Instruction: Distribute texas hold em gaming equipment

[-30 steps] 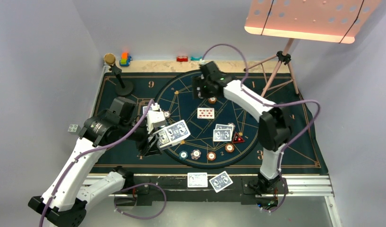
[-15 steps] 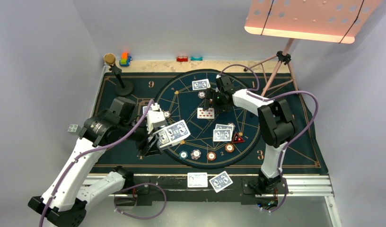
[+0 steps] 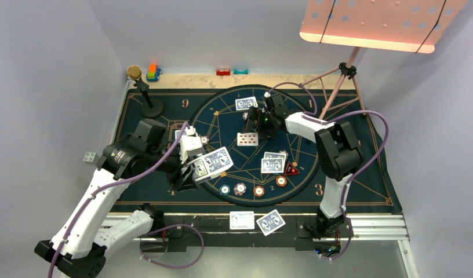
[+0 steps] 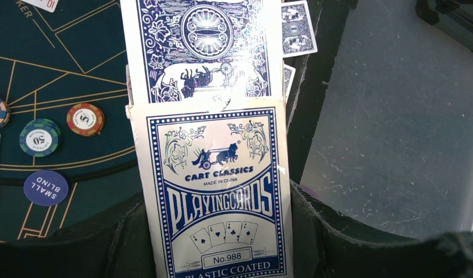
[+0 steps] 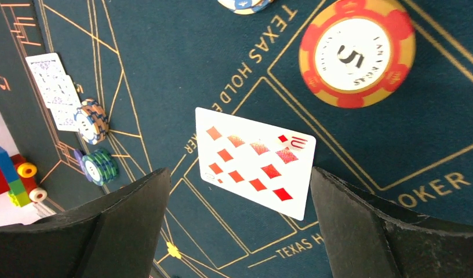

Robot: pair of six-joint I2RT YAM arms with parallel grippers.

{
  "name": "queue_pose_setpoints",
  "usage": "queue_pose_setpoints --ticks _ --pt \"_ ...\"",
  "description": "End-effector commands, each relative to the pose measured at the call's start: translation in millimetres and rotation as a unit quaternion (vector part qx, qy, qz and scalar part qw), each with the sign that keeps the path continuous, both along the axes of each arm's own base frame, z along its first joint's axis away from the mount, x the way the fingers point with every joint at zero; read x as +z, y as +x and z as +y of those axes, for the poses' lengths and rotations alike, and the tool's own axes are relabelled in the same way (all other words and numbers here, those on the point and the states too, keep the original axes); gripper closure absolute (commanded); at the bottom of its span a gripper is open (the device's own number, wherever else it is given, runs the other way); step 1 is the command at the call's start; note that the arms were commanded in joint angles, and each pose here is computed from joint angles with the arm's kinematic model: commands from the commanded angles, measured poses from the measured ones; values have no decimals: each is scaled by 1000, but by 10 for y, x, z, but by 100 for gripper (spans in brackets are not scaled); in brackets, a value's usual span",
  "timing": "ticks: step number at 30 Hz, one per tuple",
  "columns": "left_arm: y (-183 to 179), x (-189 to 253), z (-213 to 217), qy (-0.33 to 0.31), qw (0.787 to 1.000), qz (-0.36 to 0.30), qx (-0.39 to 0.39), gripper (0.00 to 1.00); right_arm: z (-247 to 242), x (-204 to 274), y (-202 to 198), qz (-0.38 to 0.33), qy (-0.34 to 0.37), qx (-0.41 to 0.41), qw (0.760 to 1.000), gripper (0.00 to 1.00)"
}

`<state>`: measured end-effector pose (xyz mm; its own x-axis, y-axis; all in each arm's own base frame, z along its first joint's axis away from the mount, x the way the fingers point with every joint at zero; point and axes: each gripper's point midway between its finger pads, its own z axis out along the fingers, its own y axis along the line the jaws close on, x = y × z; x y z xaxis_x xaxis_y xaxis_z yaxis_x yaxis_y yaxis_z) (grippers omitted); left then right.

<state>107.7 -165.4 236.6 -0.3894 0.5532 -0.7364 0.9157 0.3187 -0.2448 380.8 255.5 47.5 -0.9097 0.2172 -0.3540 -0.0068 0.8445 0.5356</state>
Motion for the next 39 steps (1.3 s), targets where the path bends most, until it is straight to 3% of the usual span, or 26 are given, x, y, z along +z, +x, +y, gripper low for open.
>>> queue_pose_setpoints --ticks 1,12,21,31,39 --pt "50 160 -39 -20 999 -32 -8 99 298 159 -190 9 50 30 998 5" --pt "58 117 -32 -15 999 -29 -8 99 182 1148 -155 -78 29 38 996 2" --pt "81 94 -48 -16 999 -29 -9 99 204 2019 -511 -149 104 81 980 2" --pt "136 65 -88 -19 999 -26 -10 99 156 2504 -1039 -181 169 126 961 2" --pt "196 66 -125 -21 999 -25 -8 99 545 2565 -1502 -164 212 198 943 2"
